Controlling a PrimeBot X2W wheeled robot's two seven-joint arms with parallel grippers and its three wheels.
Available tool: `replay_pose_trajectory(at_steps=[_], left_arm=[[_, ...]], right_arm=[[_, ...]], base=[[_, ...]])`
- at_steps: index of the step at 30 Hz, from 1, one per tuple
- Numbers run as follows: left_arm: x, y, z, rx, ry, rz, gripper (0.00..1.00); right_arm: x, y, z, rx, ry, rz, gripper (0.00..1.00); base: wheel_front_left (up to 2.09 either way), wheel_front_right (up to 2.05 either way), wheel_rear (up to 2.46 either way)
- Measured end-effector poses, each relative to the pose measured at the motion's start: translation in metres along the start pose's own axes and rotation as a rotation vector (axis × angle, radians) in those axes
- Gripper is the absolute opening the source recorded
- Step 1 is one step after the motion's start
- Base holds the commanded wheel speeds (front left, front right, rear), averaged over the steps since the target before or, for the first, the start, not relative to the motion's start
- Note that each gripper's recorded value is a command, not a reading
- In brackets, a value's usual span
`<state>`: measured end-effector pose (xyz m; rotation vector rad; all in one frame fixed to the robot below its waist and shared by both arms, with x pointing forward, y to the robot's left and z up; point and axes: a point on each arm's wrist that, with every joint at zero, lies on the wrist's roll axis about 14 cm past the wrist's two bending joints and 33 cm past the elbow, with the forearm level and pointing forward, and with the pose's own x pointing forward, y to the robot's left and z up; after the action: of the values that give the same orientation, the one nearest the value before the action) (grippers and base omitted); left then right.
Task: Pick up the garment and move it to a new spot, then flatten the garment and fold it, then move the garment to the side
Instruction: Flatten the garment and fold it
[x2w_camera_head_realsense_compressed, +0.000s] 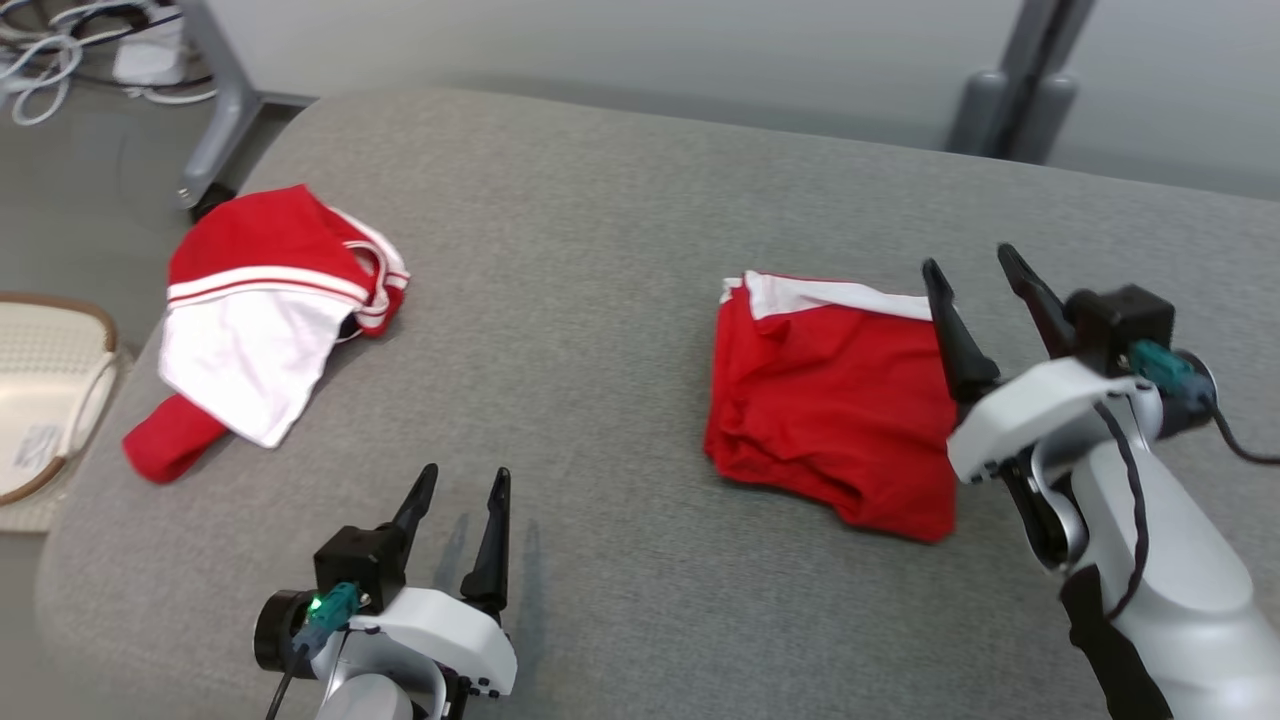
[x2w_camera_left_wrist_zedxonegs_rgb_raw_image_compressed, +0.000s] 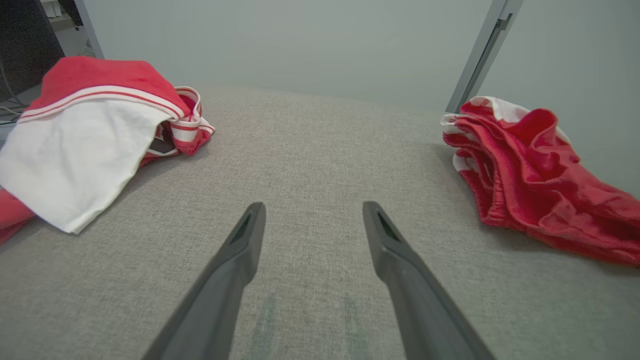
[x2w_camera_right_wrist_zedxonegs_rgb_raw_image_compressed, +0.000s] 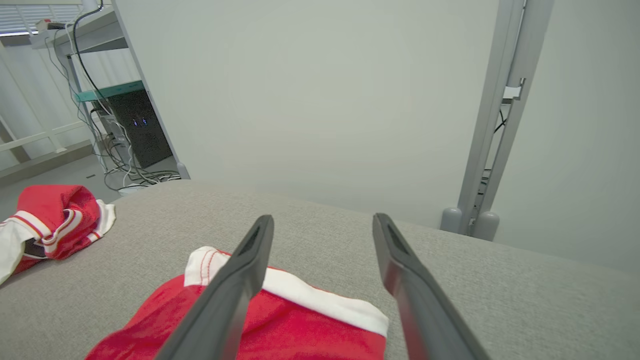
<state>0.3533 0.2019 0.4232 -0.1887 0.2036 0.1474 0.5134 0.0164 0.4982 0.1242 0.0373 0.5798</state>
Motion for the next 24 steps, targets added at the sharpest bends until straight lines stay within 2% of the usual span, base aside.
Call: replay_pose_trajectory(at_steps=[6, 11, 17, 24], left_arm=[[0.012, -0.017, 0.005, 0.017, -0.017, -0.052, 1.00], [0.016, -0.027, 0.008, 0.031, -0.028, -0.082, 1.00], [0.015, -0.033, 0.012, 0.051, -0.045, -0.105, 1.00], [0.004, -0.030, 0.011, 0.072, -0.053, -0.101, 1.00]], right_arm=[[-0.053, -0.048, -0.010, -0.008, 0.010, -0.162, 1.00], [-0.096, -0.073, -0.015, 0.002, 0.007, -0.278, 1.00], [-0.136, -0.086, -0.008, 0.000, -0.032, -0.374, 1.00], [-0.164, -0.079, -0.005, -0.004, -0.049, -0.407, 1.00]], base=[[0.00, 0.00, 0.00], [0.00, 0.00, 0.00], [0.00, 0.00, 0.00], [0.00, 0.00, 0.00]])
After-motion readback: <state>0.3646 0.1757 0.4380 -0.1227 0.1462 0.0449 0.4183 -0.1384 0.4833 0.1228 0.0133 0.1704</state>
